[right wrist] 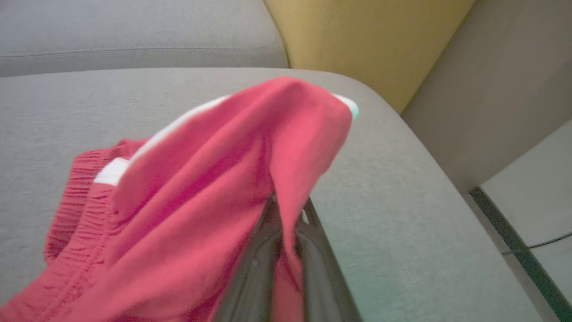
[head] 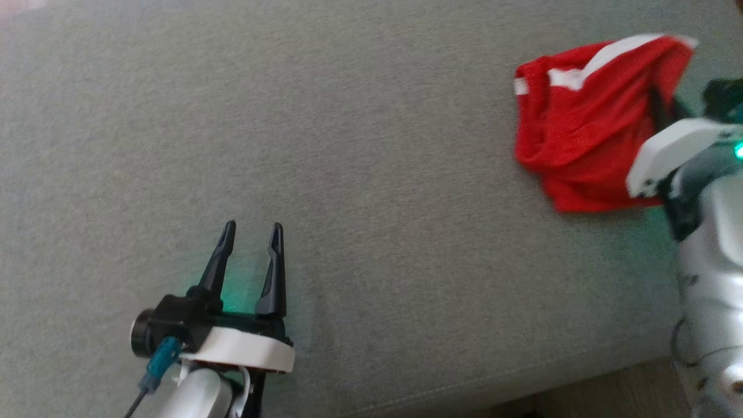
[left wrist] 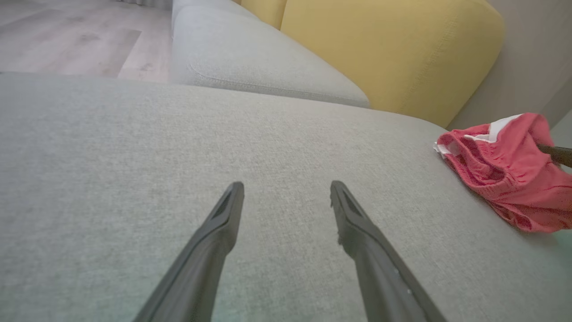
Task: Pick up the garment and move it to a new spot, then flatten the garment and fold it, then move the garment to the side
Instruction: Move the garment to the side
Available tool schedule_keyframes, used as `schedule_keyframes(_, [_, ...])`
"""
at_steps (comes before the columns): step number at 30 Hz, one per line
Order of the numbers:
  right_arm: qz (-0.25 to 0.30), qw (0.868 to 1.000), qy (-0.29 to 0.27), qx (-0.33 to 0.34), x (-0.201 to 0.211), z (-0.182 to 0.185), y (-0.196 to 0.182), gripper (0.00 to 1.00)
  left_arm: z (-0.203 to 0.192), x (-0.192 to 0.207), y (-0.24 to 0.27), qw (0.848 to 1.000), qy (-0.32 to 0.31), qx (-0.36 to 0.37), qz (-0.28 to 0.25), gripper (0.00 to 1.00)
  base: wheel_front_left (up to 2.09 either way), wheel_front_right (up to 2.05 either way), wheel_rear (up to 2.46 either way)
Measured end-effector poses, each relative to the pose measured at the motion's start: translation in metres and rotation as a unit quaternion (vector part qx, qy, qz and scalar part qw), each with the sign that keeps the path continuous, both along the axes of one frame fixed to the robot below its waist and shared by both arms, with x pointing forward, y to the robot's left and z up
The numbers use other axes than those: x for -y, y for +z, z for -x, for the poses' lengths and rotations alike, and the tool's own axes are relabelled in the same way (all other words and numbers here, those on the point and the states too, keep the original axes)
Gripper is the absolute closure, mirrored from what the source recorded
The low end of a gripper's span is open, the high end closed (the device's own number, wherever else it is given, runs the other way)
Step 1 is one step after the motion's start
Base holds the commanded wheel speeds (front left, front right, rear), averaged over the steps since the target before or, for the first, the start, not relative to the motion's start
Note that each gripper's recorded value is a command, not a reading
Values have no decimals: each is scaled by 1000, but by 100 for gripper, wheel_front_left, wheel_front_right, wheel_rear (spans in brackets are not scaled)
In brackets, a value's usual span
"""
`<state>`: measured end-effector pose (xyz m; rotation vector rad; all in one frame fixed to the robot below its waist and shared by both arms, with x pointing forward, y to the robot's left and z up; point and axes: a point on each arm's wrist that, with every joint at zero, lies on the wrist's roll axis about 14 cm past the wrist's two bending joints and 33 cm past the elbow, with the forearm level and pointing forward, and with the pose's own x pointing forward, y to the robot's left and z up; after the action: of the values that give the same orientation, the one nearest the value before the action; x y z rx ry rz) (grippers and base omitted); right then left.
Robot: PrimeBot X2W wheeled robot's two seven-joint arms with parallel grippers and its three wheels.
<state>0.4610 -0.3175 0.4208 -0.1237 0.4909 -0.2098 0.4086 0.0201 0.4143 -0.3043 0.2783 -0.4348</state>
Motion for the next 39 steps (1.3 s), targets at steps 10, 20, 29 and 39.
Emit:
schedule_keyframes(10, [64, 998, -9, -12, 43, -60, 18, 100, -7, -49, -10, 997, 64, -12, -31, 0, 0, 0, 0])
schedule_keyframes(20, [102, 994, -15, -33, 57, -67, 6, 0, -4, -65, -13, 995, 86, -20, -38, 0, 0, 0, 0])
schedule_keyframes(29, [106, 994, 14, 24, 33, -68, 39, 0, 0, -64, 9, 995, 88, 11, -34, 0, 0, 0, 0])
schedule_keyframes(39, [64, 988, 77, 118, -33, -48, 89, 0, 30, -80, 35, 992, 119, 34, -30, 0, 0, 0, 0])
